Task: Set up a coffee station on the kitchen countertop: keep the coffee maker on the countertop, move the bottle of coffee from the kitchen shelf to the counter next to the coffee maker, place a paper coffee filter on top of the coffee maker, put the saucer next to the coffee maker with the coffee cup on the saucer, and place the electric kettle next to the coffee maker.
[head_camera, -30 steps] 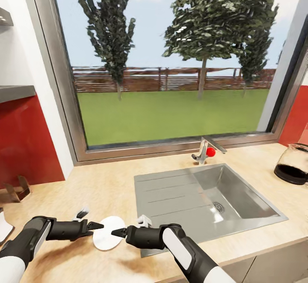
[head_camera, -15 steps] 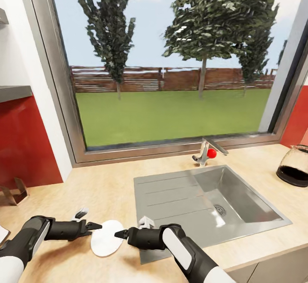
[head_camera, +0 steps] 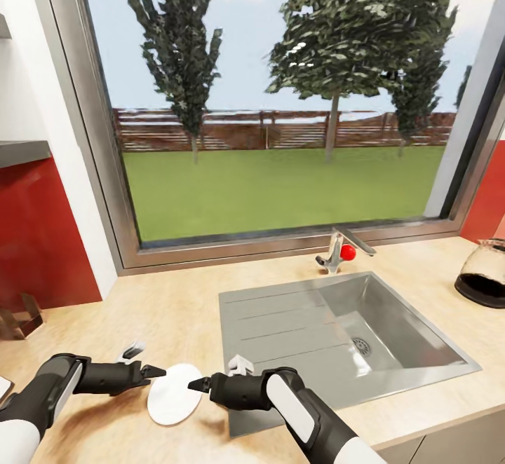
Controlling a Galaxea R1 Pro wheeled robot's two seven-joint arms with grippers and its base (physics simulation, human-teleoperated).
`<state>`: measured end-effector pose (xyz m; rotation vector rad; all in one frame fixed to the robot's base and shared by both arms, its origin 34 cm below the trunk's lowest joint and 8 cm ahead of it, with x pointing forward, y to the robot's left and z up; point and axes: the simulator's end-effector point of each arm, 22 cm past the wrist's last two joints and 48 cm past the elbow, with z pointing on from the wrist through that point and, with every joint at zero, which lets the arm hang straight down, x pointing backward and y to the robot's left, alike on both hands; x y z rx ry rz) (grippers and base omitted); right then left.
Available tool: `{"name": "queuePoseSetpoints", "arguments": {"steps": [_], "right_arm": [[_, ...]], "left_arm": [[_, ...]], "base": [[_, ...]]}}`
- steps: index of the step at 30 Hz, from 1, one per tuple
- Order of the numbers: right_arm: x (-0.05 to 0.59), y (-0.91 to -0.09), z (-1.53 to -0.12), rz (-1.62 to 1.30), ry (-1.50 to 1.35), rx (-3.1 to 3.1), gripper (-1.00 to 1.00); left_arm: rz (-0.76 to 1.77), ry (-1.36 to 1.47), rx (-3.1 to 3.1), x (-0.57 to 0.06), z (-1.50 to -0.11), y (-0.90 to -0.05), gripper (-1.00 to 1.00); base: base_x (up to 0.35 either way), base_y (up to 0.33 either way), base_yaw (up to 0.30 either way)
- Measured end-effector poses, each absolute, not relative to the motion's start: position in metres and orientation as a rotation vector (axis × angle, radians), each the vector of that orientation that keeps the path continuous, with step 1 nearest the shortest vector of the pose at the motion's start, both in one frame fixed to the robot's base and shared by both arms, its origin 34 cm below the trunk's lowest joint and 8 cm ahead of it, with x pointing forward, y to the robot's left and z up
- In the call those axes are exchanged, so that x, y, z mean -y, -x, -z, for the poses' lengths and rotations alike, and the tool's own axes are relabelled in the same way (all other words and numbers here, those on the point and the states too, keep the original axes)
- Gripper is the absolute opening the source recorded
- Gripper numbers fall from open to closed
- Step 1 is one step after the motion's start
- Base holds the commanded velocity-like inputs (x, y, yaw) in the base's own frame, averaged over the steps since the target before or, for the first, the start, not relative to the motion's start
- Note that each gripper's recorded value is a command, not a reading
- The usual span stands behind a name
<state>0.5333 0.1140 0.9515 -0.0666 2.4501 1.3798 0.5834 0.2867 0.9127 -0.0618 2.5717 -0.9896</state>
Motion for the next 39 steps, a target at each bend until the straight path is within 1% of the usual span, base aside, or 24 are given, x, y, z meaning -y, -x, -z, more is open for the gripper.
{"name": "queuePoseSetpoints", "arguments": {"steps": [23,39], "right_arm": [[-0.114,-0.532,-0.95,-1.378,0.068,-2.456,1.0],[-0.115,-0.531,-0.949,-1.377,0.074,-2.458,1.0]], "left_arm": [[0.967,0.059,-2.582,-0.289,-0.91,-0.583,1.0],[1.013,0.057,-2.58,-0.272,-0.907,-0.581,1.0]], "base": [[0.0,0.0,0.0],[0.0,0.0,0.0]]}}
